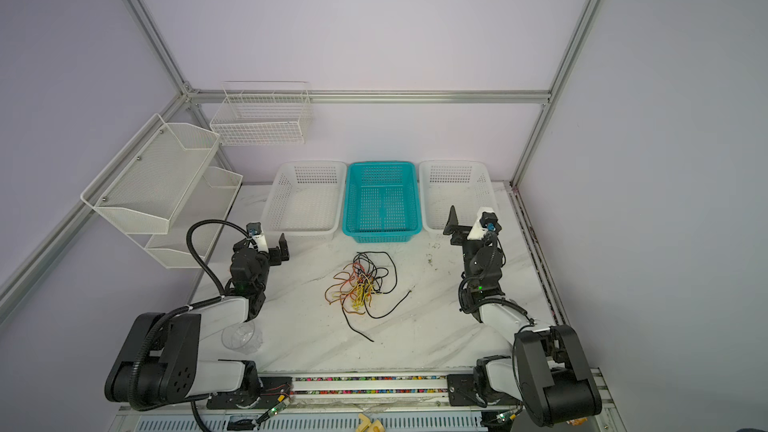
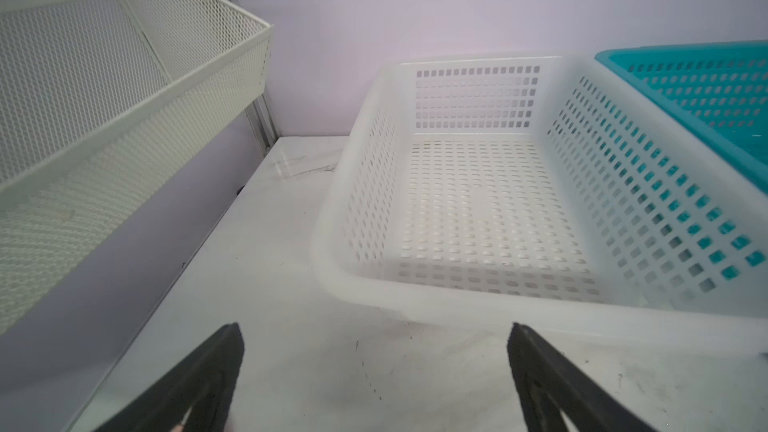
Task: Untangle the cables
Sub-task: 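Move both grippers down onto the red, yellow and black wire tangle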
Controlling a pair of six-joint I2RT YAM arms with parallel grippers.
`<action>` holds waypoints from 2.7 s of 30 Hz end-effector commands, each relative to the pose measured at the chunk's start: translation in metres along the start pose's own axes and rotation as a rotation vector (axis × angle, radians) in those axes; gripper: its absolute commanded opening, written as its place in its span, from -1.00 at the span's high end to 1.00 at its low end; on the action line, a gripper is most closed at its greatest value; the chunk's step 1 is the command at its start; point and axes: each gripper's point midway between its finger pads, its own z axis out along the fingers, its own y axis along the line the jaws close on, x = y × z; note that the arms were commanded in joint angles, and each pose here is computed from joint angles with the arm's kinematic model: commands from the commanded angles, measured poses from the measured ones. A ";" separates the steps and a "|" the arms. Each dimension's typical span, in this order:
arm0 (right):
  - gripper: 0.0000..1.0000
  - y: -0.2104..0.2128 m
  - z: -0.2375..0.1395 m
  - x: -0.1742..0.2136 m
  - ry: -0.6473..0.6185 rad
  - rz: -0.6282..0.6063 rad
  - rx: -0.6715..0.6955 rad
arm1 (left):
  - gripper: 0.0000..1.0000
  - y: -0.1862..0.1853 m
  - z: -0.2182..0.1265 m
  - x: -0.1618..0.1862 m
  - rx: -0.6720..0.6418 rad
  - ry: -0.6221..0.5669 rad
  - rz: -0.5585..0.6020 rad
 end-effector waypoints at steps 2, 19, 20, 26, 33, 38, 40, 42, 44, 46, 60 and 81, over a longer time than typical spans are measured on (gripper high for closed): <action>-0.95 0.037 -0.009 -0.022 -0.014 0.138 -0.160 | -0.99 -0.009 -0.014 -0.024 0.013 -0.048 -0.058; -0.95 0.114 -0.018 0.010 0.418 0.598 -0.404 | -0.99 -0.063 -0.082 -0.099 0.425 0.136 -0.828; -0.95 0.119 -0.019 0.020 0.464 0.554 -0.386 | -0.99 -0.069 -0.084 -0.093 0.452 0.174 -0.825; -0.62 0.152 -0.054 0.079 0.699 0.440 -0.383 | -1.00 -0.101 -0.108 -0.055 0.494 0.308 -0.739; -0.31 0.194 -0.114 0.133 0.900 0.381 -0.459 | -1.00 -0.150 -0.132 -0.016 0.530 0.474 -0.586; -0.27 0.223 -0.141 0.159 0.989 0.307 -0.514 | -1.00 -0.178 -0.144 0.011 0.564 0.568 -0.518; -0.27 0.226 -0.144 0.169 1.001 0.298 -0.490 | -0.99 -0.187 -0.148 0.016 0.572 0.584 -0.491; -0.23 0.226 -0.147 0.180 1.019 0.301 -0.479 | -0.99 -0.194 -0.151 0.023 0.580 0.602 -0.470; -0.15 0.224 -0.147 0.195 1.046 0.281 -0.450 | -0.99 -0.200 -0.153 0.030 0.592 0.626 -0.468; -0.08 0.225 -0.147 0.207 1.072 0.250 -0.427 | -0.99 -0.207 -0.156 0.038 0.609 0.645 -0.471; 0.40 0.251 -0.160 0.235 1.101 0.234 -0.494 | -0.99 -0.243 -0.160 0.078 0.669 0.749 -0.478; 1.00 0.261 -0.175 0.161 1.026 0.312 -0.637 | -0.06 -0.244 -0.163 0.103 0.678 0.764 -0.474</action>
